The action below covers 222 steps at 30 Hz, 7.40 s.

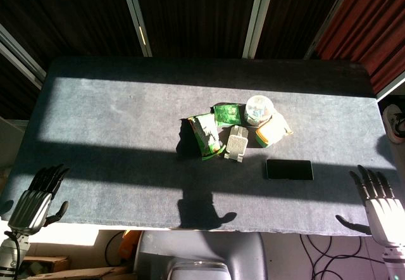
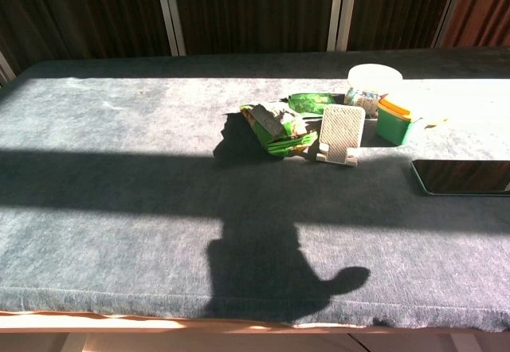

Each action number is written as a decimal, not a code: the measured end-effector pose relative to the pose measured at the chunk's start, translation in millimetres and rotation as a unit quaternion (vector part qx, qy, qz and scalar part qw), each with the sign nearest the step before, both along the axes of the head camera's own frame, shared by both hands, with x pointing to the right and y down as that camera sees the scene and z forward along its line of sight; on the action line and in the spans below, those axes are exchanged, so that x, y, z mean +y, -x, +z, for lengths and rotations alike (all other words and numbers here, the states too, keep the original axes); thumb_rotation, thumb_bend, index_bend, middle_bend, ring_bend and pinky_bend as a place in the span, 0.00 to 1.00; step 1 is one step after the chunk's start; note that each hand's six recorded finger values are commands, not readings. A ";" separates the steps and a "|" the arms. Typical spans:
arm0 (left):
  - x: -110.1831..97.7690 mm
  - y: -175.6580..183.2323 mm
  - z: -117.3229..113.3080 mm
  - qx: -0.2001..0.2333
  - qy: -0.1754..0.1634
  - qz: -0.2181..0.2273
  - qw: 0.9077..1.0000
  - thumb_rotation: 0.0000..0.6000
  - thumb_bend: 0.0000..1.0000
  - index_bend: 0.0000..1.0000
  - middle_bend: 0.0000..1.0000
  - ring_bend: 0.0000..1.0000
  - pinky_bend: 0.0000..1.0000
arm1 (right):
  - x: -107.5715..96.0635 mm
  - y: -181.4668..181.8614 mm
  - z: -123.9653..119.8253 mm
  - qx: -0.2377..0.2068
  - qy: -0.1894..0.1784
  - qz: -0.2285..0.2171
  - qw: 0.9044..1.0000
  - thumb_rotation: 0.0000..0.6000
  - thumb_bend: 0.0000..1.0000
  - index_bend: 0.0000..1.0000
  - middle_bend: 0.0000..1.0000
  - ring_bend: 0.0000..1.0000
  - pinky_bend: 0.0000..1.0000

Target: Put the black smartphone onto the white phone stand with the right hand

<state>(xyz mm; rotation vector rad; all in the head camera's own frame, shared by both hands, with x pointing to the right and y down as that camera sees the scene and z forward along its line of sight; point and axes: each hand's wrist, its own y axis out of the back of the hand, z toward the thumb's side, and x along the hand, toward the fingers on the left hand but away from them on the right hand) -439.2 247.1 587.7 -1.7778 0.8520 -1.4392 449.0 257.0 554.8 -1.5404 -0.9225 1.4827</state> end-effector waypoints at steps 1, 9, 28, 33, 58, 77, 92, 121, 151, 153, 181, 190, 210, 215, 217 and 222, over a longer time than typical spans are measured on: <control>0.1 0.1 0.1 0.000 0.000 0.000 1.000 1.00 0.40 0.00 0.00 0.00 0.00 | 0.0 0.1 0.4 0.000 0.001 0.000 1.000 1.00 0.18 0.00 0.00 0.00 0.00; -0.7 1.4 -0.5 0.002 0.002 -0.002 1.000 1.00 0.40 0.00 0.00 0.00 0.00 | -2.9 3.5 10.1 0.007 0.012 -0.002 1.000 1.00 0.18 0.00 0.00 0.00 0.00; -1.4 1.1 -2.1 0.022 0.011 0.012 1.000 1.00 0.40 0.00 0.00 0.00 0.00 | -92.8 40.6 103.3 0.049 0.163 -0.007 0.985 1.00 0.18 0.15 0.08 0.00 0.03; -1.3 1.3 -2.6 0.022 0.010 0.012 1.000 1.00 0.40 0.00 0.00 0.00 0.00 | -108.6 54.0 128.9 0.054 0.211 -0.019 0.976 1.00 0.18 0.21 0.13 0.00 0.05; -1.0 -0.2 0.1 0.017 0.012 0.014 1.000 1.00 0.40 0.00 0.00 0.00 0.00 | -122.4 81.6 177.4 0.083 0.227 -0.055 0.969 1.00 0.18 0.42 0.24 0.04 0.11; -0.7 2.3 -4.3 0.020 0.006 0.011 1.000 1.00 0.40 0.00 0.00 0.00 0.00 | -115.4 92.3 182.7 0.093 0.213 -0.077 0.969 1.00 0.23 0.62 0.32 0.16 0.29; -0.4 2.3 -5.4 0.024 0.005 0.012 1.000 1.00 0.40 0.00 0.00 0.00 0.00 | -107.5 91.7 185.2 0.121 0.189 -0.091 0.970 1.00 0.27 0.81 0.48 0.30 0.40; 0.0 6.0 -12.3 0.032 -0.005 0.009 0.999 1.00 0.40 0.00 0.00 0.00 0.00 | -109.3 93.1 178.9 0.225 0.109 -0.145 0.957 1.00 0.30 0.92 0.59 0.41 0.45; -2.0 4.9 -11.2 0.035 -0.003 0.009 0.999 1.00 0.40 0.00 0.00 0.00 0.00 | -186.8 185.5 80.5 0.437 -0.249 -0.446 0.740 1.00 0.30 0.93 0.60 0.43 0.41; -2.7 7.6 -13.2 0.037 -0.006 0.003 0.999 1.00 0.40 0.00 0.00 0.00 0.00 | -193.8 197.7 78.5 0.458 -0.268 -0.478 0.700 1.00 0.30 0.93 0.60 0.43 0.40; -4.4 16.6 -19.2 0.042 -0.015 -0.011 0.999 1.00 0.40 0.00 0.00 0.00 0.00 | -187.6 266.1 134.2 0.464 -0.272 -0.631 0.559 1.00 0.30 0.92 0.60 0.42 0.37; -4.7 18.4 -21.5 0.045 -0.019 -0.014 0.999 1.00 0.40 0.00 0.00 0.00 0.00 | -181.8 275.9 146.0 0.465 -0.272 -0.638 0.550 1.00 0.30 0.91 0.60 0.42 0.37; -3.5 17.9 -22.7 0.047 -0.018 -0.010 0.999 1.00 0.40 0.00 0.00 0.00 0.00 | -170.8 280.5 160.6 0.458 -0.260 -0.644 0.555 1.00 0.30 0.90 0.60 0.41 0.37; -2.7 16.3 -21.5 0.047 -0.016 -0.008 0.999 1.00 0.40 0.00 0.00 0.00 0.00 | -168.6 282.1 163.3 0.455 -0.255 -0.639 0.565 1.00 0.29 0.88 0.60 0.41 0.37; -2.3 15.6 -21.5 0.047 -0.016 -0.006 0.999 1.00 0.40 0.00 0.00 0.00 0.00 | -168.8 282.2 164.7 0.459 -0.255 -0.639 0.562 1.00 0.30 0.88 0.60 0.41 0.37; -2.4 15.6 -20.7 0.046 -0.014 -0.006 0.999 1.00 0.40 0.00 0.00 0.00 0.00 | -169.2 282.3 165.6 0.462 -0.253 -0.637 0.563 1.00 0.29 0.85 0.60 0.40 0.37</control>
